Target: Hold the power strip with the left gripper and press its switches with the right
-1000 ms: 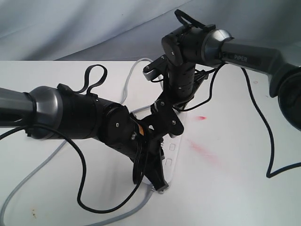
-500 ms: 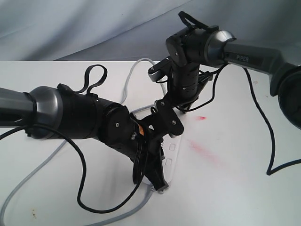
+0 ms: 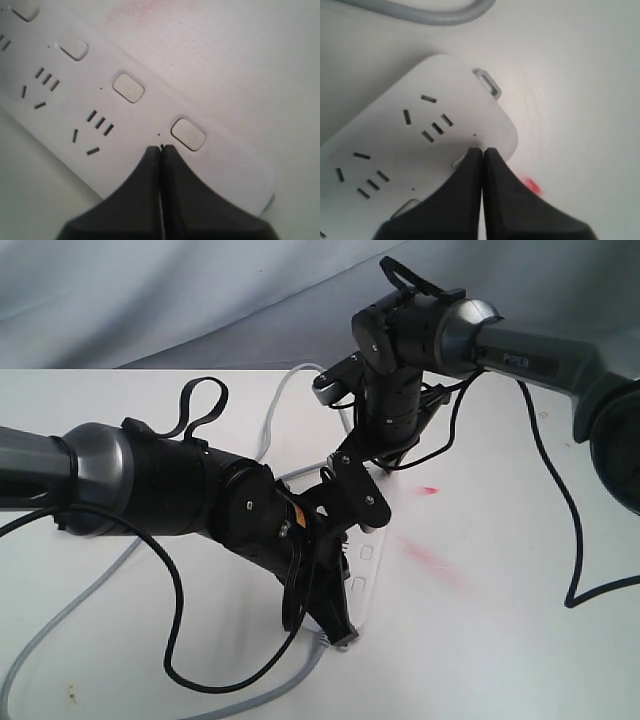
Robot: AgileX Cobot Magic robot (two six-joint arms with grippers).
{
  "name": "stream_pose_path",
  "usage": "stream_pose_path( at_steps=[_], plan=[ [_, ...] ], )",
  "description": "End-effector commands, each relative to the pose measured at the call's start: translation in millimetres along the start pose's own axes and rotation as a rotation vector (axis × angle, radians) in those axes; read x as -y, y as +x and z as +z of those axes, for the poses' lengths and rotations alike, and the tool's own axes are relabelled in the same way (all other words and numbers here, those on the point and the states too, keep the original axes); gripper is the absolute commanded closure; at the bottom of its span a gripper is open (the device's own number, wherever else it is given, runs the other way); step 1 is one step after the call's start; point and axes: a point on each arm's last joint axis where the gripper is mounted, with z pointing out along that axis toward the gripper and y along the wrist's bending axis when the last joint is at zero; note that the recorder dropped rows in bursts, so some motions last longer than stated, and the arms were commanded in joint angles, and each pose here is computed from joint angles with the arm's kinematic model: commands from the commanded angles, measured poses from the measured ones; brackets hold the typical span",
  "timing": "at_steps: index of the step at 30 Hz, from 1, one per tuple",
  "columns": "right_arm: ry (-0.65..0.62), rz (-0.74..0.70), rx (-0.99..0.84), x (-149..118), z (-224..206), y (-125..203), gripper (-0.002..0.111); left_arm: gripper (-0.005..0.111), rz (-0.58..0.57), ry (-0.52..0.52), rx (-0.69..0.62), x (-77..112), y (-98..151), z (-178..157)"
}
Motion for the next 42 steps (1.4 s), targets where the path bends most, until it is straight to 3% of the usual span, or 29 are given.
stream_pose_path(
  at_steps=[1,13,27,34,42],
  plan=[
    [-0.004,0.011,0.004,2,-5,-2,0.108,0.107,-0.006,0.031,-0.054,3.3,9,6],
    [-0.046,0.022,-0.007,-3,1,-2,0.108,0.107,-0.005,0.031,-0.054,3.3,9,6],
    [0.015,-0.015,0.001,0,12,-3,0.108,0.107,-0.007,0.032,-0.056,3.4,9,6],
    [-0.045,0.017,0.010,-5,12,-4,0.108,0.107,-0.005,0.032,-0.056,3.4,9,6],
    [-0.054,0.009,-0.088,-11,35,4,0.108,0.107,-0.007,0.032,-0.056,3.4,9,6]
  ],
)
